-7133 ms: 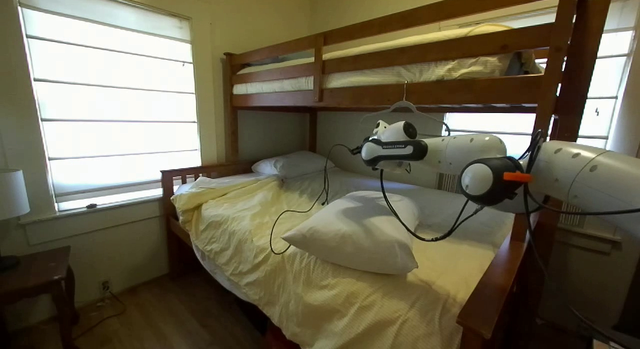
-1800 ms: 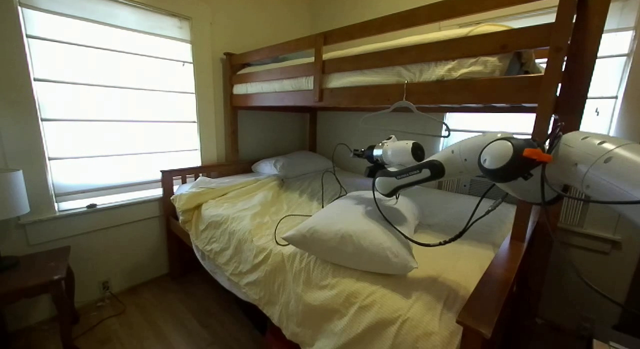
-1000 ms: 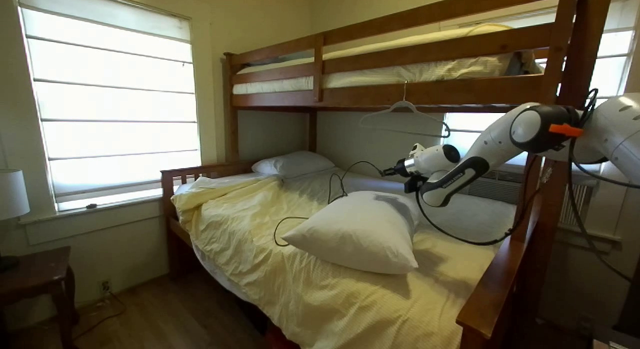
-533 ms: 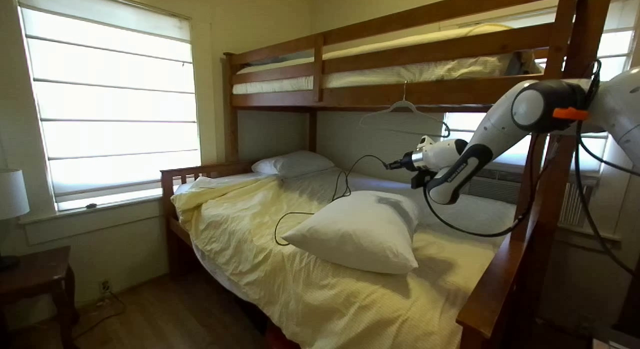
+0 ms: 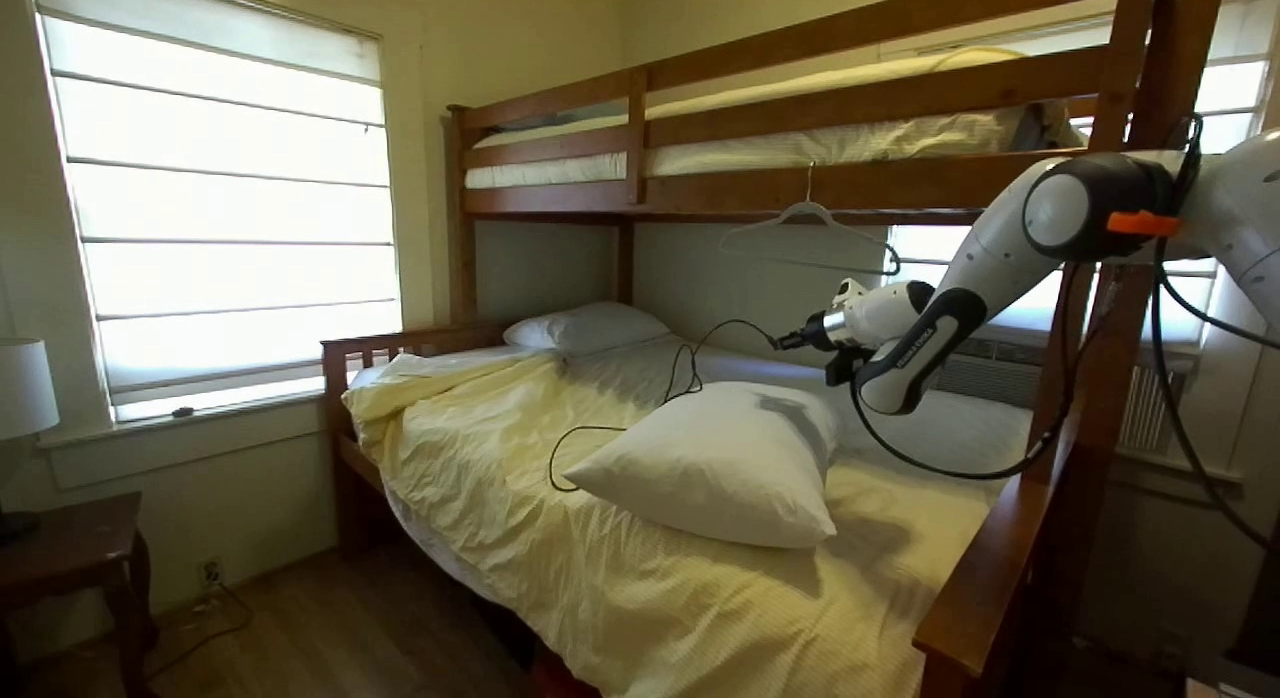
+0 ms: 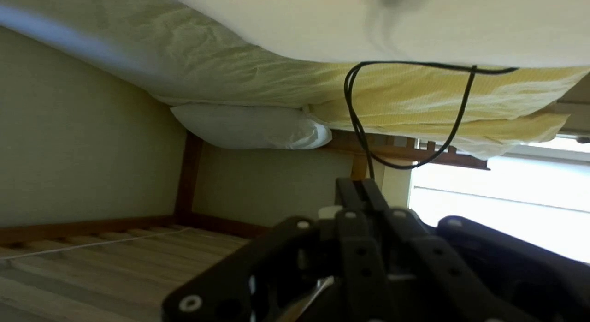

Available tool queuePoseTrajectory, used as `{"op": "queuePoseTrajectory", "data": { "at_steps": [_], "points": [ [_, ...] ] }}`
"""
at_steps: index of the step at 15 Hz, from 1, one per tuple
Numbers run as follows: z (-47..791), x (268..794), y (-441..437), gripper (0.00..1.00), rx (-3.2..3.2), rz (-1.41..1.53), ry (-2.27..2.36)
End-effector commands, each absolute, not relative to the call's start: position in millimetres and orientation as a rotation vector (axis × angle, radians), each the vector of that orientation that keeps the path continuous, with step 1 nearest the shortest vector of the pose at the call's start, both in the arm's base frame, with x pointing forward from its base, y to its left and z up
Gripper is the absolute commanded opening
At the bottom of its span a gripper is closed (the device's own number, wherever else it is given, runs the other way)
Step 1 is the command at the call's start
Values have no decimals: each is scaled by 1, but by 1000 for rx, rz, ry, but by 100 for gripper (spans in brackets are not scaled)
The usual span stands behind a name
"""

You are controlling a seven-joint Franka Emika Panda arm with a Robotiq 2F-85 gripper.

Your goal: Pick up the black cable from the pillow then set it back down on the pillow.

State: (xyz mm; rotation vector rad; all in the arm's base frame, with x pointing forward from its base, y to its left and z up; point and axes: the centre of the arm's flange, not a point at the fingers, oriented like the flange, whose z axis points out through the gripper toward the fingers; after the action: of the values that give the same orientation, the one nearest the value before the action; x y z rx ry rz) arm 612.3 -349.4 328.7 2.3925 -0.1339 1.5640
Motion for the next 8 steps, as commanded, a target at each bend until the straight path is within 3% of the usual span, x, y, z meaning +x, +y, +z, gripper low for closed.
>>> {"op": "queuePoseTrajectory", "data": {
  "at_steps": [1,8],
  "points": [
    [307,553,-329,2,2388,1481,-149],
    [278,435,-334,2,2312,1427,-403]
  ]
}}
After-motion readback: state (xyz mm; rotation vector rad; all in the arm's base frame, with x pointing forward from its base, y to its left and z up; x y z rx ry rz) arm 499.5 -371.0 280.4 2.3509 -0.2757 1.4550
